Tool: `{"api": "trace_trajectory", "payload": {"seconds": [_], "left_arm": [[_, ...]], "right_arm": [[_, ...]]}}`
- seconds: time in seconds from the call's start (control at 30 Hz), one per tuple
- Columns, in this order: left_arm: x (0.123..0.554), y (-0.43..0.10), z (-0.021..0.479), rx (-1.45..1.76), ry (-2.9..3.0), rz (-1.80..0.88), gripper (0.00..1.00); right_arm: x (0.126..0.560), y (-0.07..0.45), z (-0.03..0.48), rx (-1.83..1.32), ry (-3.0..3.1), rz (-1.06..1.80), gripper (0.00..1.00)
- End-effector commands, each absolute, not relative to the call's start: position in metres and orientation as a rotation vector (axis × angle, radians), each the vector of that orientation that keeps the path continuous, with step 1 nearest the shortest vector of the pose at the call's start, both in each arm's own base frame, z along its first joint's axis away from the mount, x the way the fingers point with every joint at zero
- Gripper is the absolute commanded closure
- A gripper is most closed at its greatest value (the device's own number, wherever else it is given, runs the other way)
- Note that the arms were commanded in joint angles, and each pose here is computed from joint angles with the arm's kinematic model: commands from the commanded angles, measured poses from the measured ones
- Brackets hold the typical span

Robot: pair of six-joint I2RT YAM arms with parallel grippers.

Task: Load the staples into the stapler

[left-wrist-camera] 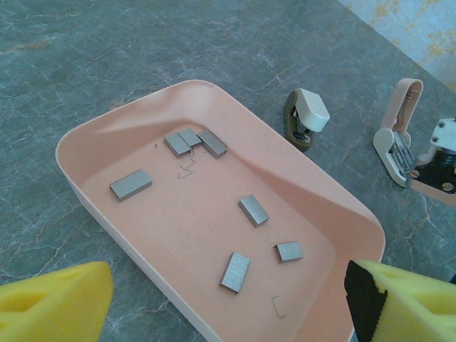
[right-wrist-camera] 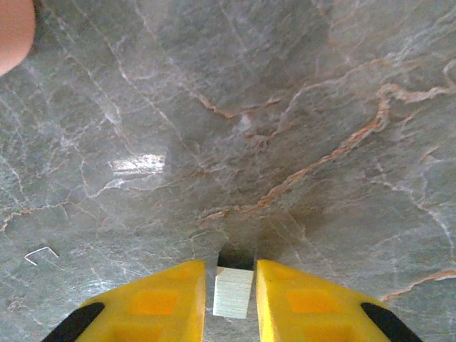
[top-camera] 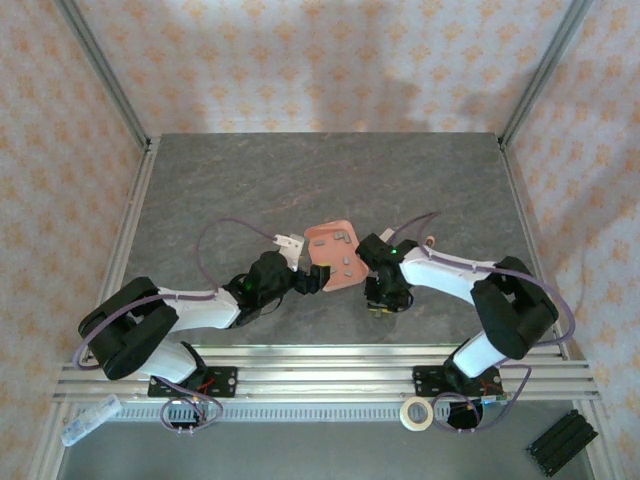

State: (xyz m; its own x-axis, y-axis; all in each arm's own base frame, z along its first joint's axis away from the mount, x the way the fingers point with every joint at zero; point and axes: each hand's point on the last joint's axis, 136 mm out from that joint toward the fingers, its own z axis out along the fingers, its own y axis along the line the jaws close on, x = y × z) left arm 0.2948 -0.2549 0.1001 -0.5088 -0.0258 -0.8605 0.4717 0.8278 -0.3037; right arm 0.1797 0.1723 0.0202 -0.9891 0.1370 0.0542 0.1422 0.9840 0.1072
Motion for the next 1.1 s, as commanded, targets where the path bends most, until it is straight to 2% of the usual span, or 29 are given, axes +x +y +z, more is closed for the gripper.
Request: {"api": "trace_trajectory", "payload": {"seconds": [0.0,0.63,1.07], "left_arm": [[0.295,-0.255,0.104,0.333,1.996,-0.632,0.15],[0.295,-0.255,0.106,0.342,1.993,-0.624,0.15],[0.296,-0.256,0.107,0.345,1.989,-0.625,0.15]], "right_arm": [[0.188,0.175,0.022,-0.227,-3.108,-0.152,0.76],[0.179,0.154,0.008,-0.217,-3.073,0.050,0.79],[0.187,0.163,0.014,-0.261,-3.131,-0.058,0.86]]}}
